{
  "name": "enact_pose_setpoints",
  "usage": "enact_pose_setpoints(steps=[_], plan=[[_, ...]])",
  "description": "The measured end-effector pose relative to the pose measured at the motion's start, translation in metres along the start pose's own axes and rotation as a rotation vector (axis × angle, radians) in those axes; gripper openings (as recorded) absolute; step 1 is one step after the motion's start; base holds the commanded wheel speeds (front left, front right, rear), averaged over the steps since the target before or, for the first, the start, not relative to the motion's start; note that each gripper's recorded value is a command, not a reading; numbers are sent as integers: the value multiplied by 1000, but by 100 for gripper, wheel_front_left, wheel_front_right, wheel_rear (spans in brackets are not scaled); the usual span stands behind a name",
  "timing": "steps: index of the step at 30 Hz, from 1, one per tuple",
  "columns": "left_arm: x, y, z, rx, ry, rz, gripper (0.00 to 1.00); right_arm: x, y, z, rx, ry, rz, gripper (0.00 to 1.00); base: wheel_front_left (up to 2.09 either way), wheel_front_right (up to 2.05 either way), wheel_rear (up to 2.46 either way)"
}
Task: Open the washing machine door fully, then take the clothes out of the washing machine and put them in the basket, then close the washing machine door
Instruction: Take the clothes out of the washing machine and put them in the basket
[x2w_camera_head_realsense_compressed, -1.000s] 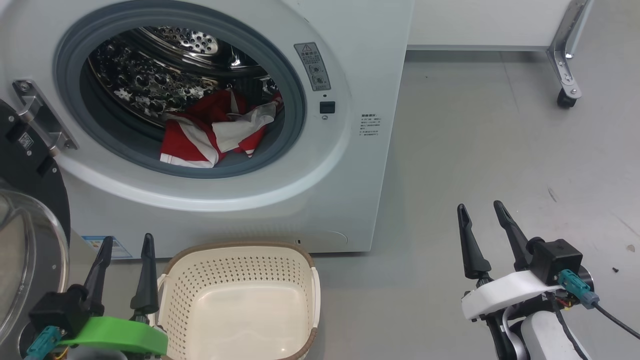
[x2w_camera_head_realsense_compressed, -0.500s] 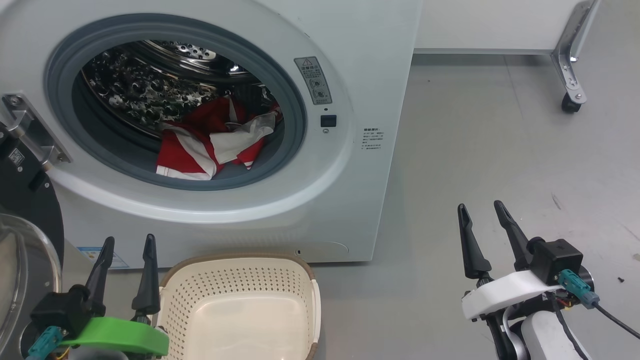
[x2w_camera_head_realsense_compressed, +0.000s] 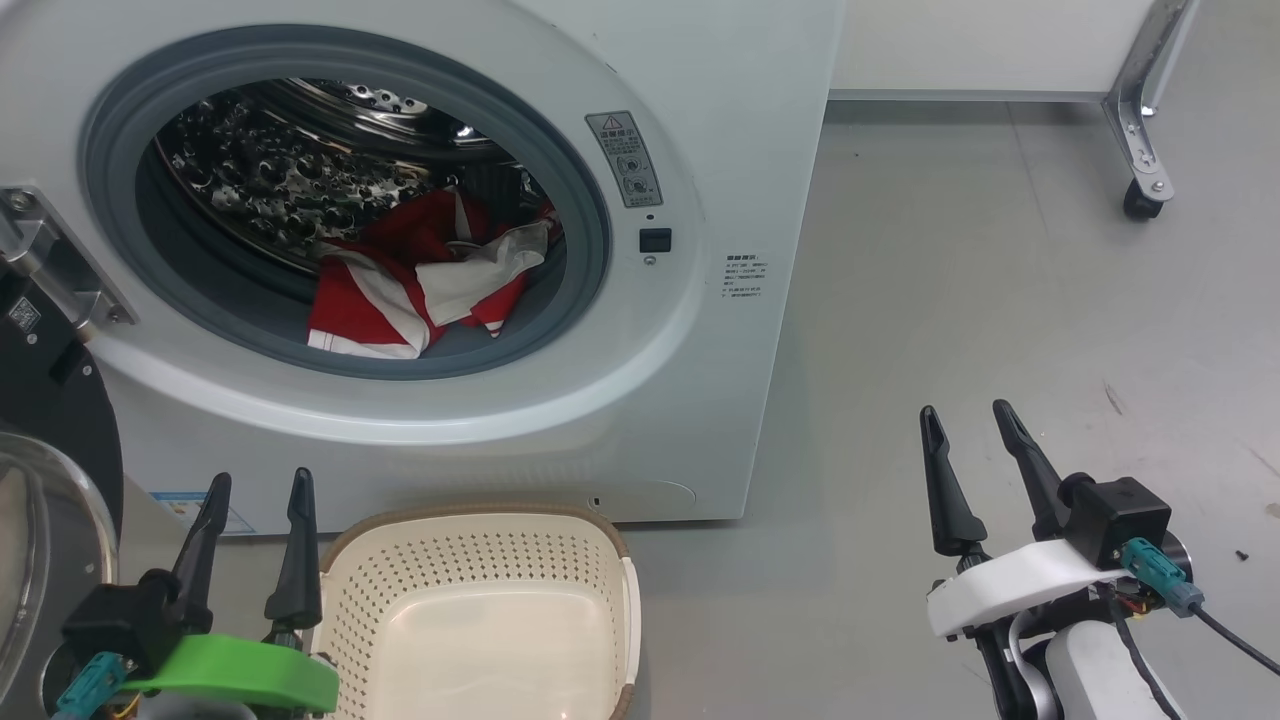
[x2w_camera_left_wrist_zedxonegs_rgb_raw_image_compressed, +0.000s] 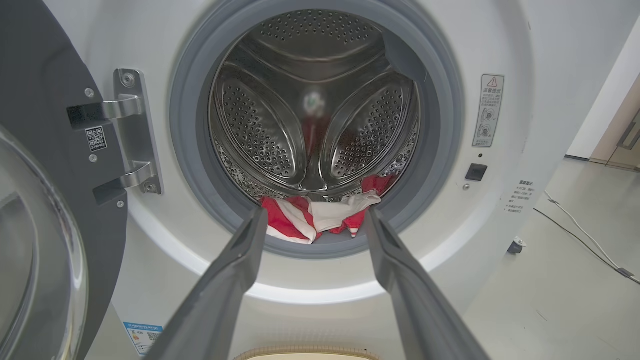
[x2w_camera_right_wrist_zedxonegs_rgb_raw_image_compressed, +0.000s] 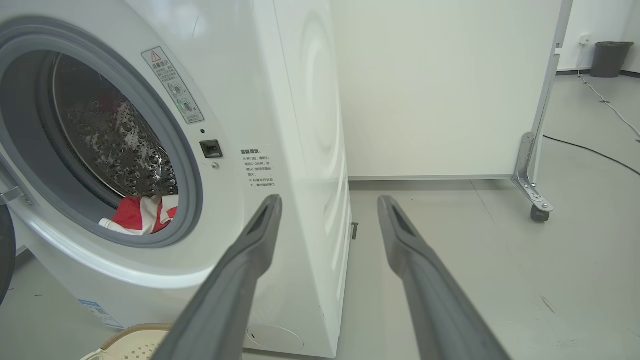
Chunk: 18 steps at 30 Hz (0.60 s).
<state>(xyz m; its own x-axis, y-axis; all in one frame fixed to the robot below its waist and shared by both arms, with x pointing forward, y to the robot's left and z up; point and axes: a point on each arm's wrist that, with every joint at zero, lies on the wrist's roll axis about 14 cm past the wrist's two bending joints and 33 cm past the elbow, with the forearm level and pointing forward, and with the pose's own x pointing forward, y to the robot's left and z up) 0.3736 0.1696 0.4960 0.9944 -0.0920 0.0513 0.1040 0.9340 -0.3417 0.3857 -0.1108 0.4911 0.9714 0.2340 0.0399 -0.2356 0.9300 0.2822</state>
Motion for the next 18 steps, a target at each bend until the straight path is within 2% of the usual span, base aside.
enact_pose_setpoints(steps=[18], plan=[[0,0,0,0,1,1,100,0,0,0,1,1,0,100,0,0,0]])
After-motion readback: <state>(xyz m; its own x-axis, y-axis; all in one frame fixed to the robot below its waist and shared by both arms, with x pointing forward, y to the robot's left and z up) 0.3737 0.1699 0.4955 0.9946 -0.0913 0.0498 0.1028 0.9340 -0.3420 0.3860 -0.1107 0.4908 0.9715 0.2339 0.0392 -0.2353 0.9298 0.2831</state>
